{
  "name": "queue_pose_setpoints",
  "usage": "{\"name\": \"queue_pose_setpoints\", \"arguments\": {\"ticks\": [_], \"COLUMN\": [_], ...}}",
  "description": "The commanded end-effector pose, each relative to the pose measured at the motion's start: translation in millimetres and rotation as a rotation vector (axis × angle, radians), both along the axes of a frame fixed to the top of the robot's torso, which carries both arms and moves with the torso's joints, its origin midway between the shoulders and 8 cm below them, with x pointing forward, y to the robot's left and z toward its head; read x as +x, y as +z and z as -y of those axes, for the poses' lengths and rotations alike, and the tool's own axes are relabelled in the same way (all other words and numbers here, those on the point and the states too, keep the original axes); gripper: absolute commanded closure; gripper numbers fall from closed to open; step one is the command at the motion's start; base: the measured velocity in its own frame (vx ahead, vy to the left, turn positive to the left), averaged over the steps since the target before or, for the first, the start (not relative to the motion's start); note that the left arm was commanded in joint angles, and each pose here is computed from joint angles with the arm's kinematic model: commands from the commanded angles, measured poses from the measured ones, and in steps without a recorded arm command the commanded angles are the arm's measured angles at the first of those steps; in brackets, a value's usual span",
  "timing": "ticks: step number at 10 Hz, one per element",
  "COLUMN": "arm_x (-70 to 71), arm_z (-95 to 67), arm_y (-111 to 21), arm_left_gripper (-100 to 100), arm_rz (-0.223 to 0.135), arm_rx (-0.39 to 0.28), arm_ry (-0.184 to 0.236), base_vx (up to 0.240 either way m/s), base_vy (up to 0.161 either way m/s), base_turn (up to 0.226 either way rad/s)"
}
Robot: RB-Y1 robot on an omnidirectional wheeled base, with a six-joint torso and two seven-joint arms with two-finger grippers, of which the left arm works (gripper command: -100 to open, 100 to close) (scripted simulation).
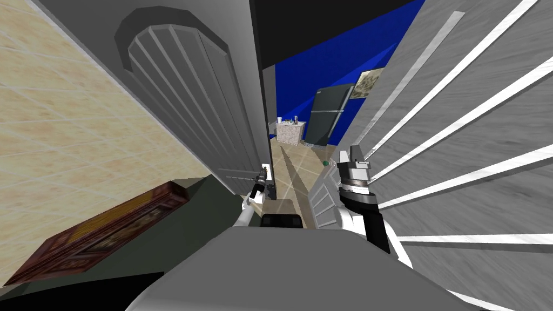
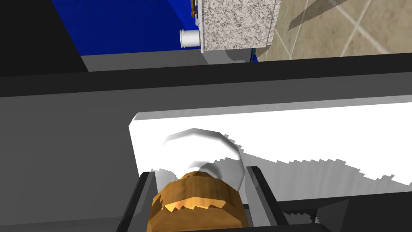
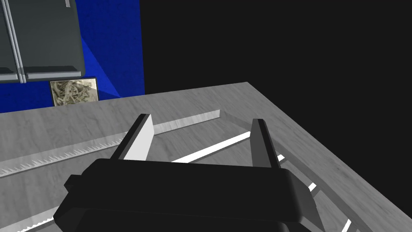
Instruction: Push the door open
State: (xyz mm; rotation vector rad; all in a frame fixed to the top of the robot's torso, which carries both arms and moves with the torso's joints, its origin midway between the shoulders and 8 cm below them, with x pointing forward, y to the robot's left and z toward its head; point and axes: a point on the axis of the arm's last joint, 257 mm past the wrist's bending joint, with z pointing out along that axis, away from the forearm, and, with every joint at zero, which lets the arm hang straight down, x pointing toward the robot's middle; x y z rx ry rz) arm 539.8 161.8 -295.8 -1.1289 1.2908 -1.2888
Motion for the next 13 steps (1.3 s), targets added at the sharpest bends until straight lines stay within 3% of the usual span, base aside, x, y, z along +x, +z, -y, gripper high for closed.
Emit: {"name": "queue_pose_setpoints", "arguments": {"ticks": [1,5,12,13], "arm_x": [-0.4,-0.4,-9.6,-12.2], "arm_z": [-0.4,-0.4,17.2,23.3], "arm_y": [-1.0,-1.0,-9.0,-7.5], "arm_left_gripper": [100,100,100,-100], "arm_rz": [-0.002,-0.002,-0.011,-0.014], "arm_rx": [0.001,0.001,0.055,0.042], "arm_ry": [0.0,0.0,-0.055,-0.064], "base_vx": [-0.031,-0.013,0.171,-0.081], "base_vy": [0.01,0.003,0.0,0.004], "base_turn": [-0.008,-0.001,0.21,0.087]}}
